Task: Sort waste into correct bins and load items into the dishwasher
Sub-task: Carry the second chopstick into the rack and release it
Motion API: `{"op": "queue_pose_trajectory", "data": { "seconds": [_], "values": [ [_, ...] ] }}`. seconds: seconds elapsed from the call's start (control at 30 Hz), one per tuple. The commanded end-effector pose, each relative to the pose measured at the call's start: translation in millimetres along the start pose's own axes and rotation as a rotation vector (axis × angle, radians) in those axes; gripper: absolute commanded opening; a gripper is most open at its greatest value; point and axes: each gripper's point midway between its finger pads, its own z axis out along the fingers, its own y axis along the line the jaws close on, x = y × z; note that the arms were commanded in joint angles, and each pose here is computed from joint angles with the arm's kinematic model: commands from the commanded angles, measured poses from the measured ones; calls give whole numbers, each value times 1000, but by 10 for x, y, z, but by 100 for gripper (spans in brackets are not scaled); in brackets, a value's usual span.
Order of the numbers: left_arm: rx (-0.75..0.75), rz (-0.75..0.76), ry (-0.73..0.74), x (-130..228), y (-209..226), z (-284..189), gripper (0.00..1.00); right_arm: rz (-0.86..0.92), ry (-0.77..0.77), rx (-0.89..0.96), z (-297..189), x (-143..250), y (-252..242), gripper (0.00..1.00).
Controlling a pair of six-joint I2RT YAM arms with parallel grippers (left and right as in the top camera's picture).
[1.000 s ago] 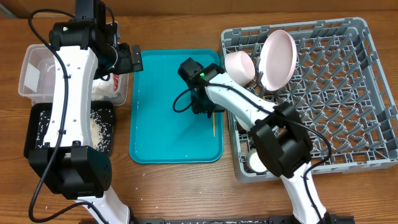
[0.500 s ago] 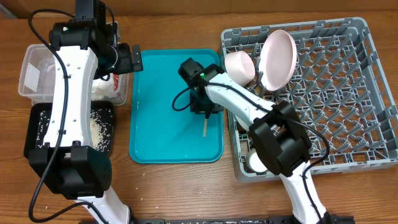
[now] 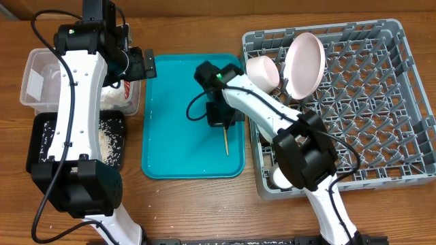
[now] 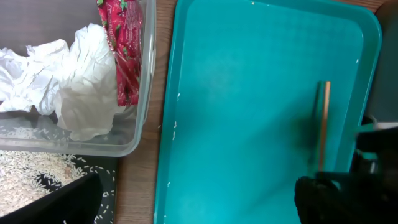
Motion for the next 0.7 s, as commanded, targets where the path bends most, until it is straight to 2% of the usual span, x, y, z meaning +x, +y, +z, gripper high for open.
{"op": "queue_pose_trajectory", "data": {
  "seconds": [0.0, 0.23, 0.5, 0.67],
  "values": [
    [-2, 6, -26, -59, 2, -58, 100, -107, -155, -100, -784, -217, 179, 4],
    [-2, 6, -26, -59, 2, -58, 100, -94, -343, -51, -1802, -176, -100, 4],
    [-2, 6, -26, -59, 2, -58, 100, -34, -299, 16, -2115, 150, -605, 4],
    [-2, 6, -26, -59, 2, -58, 100, -15, -346, -12, -2350, 235, -706, 4]
  ]
}}
